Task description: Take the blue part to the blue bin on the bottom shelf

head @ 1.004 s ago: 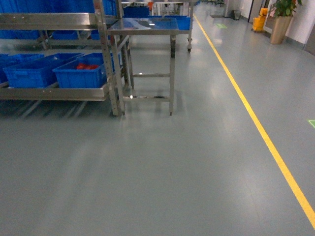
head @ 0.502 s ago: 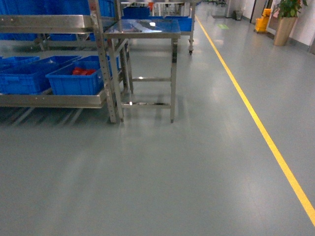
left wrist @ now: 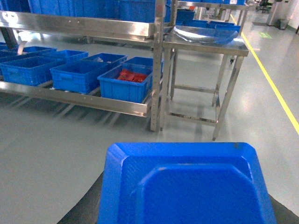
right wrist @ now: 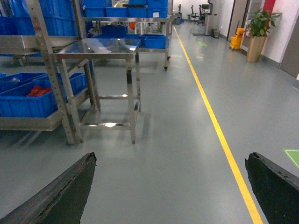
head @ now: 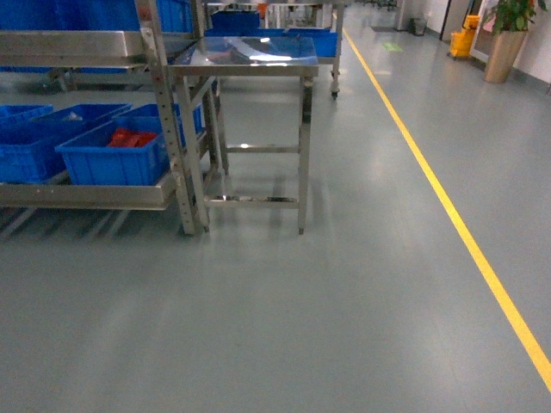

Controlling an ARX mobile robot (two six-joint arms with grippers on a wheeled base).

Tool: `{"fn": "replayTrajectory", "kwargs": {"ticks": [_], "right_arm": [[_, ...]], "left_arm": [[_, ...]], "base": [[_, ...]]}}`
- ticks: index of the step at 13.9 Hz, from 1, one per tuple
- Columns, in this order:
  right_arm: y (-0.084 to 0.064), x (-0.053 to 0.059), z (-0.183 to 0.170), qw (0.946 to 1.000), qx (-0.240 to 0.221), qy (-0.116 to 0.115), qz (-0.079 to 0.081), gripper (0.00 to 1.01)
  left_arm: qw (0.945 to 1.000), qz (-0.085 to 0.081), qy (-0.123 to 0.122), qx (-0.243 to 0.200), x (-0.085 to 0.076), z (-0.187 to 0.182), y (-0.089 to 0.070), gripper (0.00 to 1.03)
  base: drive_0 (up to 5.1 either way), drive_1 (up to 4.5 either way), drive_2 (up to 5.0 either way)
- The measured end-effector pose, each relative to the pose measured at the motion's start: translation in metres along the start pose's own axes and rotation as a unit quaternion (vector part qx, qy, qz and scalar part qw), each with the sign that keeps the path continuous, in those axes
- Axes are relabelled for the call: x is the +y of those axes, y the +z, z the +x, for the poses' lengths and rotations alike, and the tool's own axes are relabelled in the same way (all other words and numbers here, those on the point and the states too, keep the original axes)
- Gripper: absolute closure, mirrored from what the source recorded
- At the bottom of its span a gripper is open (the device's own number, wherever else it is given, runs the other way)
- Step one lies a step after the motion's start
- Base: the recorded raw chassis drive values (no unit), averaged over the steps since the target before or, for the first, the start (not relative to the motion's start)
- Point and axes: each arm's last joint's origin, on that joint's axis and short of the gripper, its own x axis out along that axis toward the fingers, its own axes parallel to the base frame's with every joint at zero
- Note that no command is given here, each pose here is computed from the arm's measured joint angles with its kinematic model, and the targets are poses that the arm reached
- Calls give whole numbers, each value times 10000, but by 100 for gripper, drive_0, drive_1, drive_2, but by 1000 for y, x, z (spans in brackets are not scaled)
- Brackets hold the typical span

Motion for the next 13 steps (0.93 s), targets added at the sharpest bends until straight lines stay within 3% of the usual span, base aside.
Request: {"fn": "replayTrajectory", "kwargs": {"ticks": [13], "right_arm": [[0,0,0,10000,0,2,0,3]], "left_arm": [[10000,-1,13,-3,0,0,0,59]], "base": [[14,445,-418]]}}
